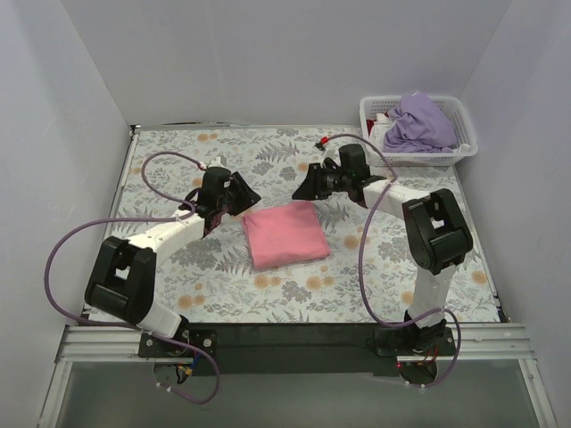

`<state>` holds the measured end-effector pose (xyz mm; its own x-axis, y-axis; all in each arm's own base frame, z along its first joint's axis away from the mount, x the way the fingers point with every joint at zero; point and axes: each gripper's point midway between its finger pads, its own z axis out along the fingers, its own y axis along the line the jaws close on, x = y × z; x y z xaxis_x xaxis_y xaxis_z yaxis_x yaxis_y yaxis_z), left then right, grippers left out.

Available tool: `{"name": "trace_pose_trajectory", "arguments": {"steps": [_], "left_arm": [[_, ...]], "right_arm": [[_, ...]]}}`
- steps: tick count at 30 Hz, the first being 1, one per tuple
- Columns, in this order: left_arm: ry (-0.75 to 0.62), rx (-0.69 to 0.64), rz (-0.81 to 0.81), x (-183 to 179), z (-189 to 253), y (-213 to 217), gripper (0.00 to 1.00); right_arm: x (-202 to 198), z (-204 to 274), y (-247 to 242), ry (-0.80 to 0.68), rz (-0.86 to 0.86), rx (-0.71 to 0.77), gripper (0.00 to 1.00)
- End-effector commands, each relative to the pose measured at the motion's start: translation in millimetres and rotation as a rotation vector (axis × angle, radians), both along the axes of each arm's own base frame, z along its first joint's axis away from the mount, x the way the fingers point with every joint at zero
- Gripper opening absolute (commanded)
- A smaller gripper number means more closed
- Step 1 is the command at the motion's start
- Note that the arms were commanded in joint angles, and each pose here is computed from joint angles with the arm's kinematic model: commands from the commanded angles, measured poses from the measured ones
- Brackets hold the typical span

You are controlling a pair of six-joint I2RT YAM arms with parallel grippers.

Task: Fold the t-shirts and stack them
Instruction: Fold the tshirt

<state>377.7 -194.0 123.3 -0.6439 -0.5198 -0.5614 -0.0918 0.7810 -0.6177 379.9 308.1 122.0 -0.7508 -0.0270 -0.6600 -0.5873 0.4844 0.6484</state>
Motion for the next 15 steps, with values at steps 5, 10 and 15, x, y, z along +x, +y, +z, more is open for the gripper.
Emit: {"name": "trace_pose_trajectory", "arguments": {"steps": [5,10,15], "left_arm": [[0.087,0.02,0.07,10,-51,2,0.29],[0.191,0.062,0.13,12,-98,17,0.26],[0.171,0.066,0.113,19,-84,16,0.36]], "right_arm": [[17,-49,11,0.087,-0.034,0.017,0.38],[30,-90,-7,0.15,-0.105,-0.02,0.38],[26,-76,-11,0.129,-0.089,-0.002,0.38]]}}
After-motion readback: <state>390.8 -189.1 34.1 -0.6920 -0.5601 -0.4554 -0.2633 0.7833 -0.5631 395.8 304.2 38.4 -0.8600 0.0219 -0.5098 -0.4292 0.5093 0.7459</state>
